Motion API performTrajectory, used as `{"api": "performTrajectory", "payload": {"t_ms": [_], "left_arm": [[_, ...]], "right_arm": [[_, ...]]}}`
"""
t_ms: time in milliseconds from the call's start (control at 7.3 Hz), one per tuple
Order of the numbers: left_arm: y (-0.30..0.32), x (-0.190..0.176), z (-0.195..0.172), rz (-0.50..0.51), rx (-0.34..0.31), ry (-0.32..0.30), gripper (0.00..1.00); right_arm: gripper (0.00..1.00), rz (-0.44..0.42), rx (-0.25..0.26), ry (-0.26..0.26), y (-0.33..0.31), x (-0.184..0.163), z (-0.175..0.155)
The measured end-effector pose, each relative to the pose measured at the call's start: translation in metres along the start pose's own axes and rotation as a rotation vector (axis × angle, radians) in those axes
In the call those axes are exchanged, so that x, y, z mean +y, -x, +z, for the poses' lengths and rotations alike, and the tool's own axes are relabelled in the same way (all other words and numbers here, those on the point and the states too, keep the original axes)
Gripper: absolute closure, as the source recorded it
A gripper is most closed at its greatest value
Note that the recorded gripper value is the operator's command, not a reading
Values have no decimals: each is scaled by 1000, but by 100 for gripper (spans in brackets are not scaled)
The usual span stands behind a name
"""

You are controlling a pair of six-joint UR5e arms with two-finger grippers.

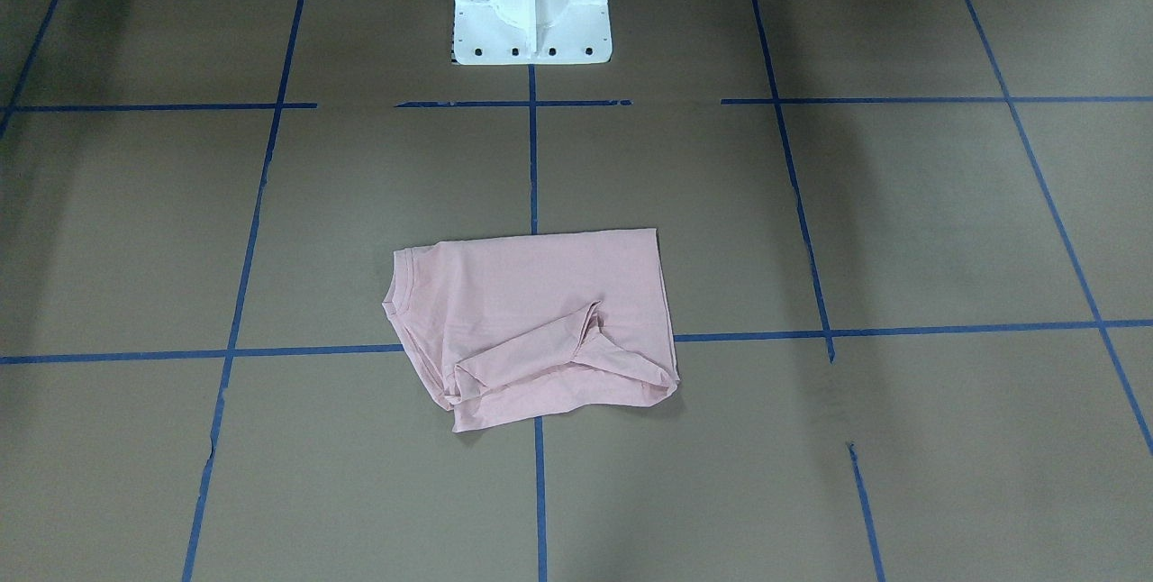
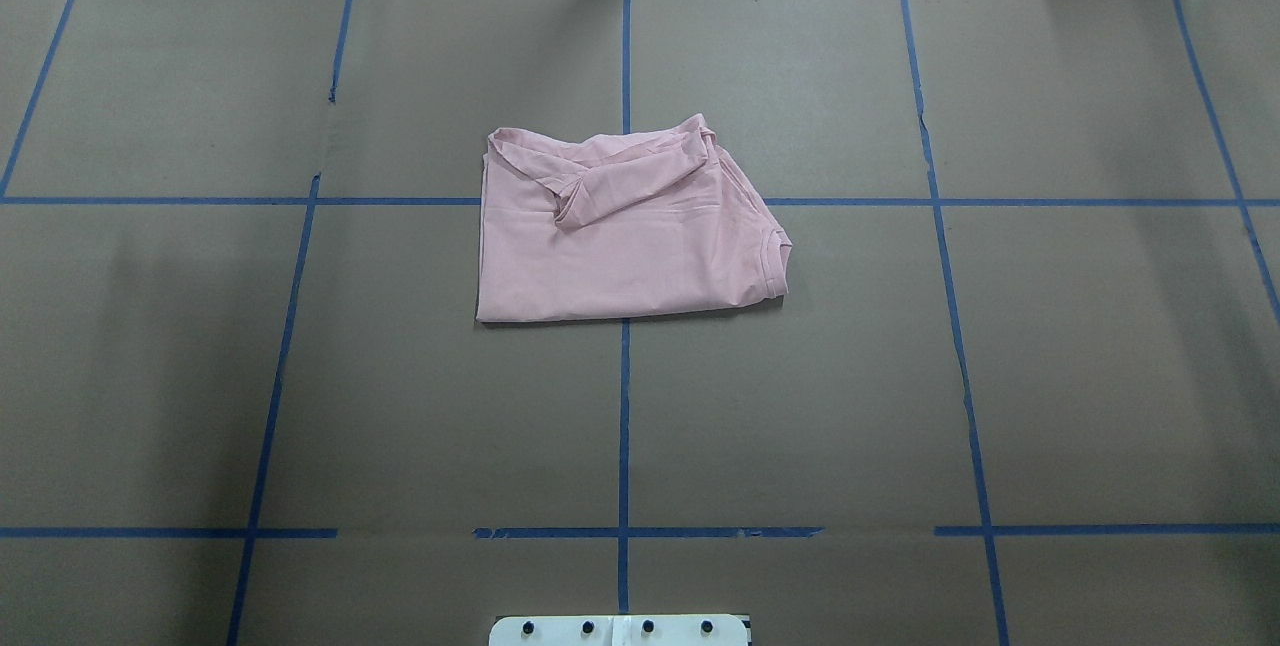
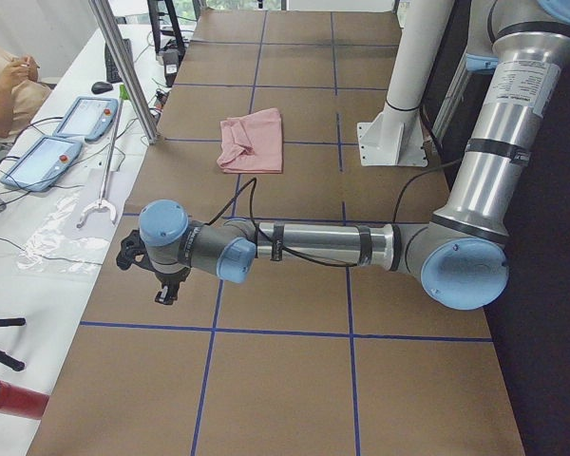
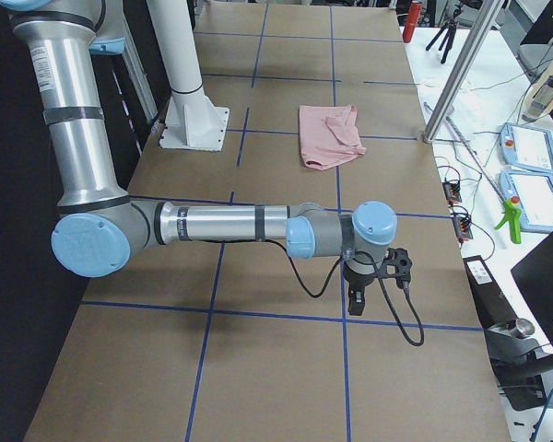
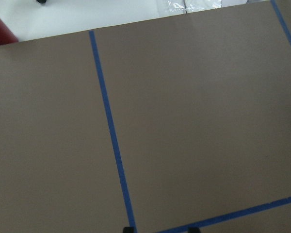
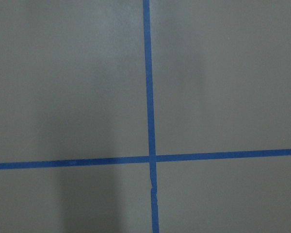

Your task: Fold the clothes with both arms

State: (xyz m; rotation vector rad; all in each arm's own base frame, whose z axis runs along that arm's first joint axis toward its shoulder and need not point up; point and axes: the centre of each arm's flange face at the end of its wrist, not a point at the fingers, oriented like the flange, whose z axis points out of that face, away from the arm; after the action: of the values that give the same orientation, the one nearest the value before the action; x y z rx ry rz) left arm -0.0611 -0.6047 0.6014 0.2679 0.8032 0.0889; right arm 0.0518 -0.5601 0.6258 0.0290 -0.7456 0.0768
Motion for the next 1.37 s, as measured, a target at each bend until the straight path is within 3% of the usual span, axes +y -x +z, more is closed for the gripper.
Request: {"api": "performTrajectory", "payload": {"t_ms": [137, 411, 822, 1096, 1370], "left_arm": [[8, 34, 3, -1, -63, 22, 0], [14, 75, 8, 32, -104, 6, 0], [8, 88, 12, 44, -25, -3, 0], [1, 89, 8, 54, 5, -8, 0], [-14, 102, -6, 76, 11, -28, 0]], "right_arm": [[0, -1, 0, 7, 1, 6, 3], [0, -15, 1, 23, 10, 7, 11], [0, -13, -10, 38, 14, 7, 17], [0, 3, -84, 61, 16, 10, 24], [0, 8, -113, 70, 15, 13, 27]]}}
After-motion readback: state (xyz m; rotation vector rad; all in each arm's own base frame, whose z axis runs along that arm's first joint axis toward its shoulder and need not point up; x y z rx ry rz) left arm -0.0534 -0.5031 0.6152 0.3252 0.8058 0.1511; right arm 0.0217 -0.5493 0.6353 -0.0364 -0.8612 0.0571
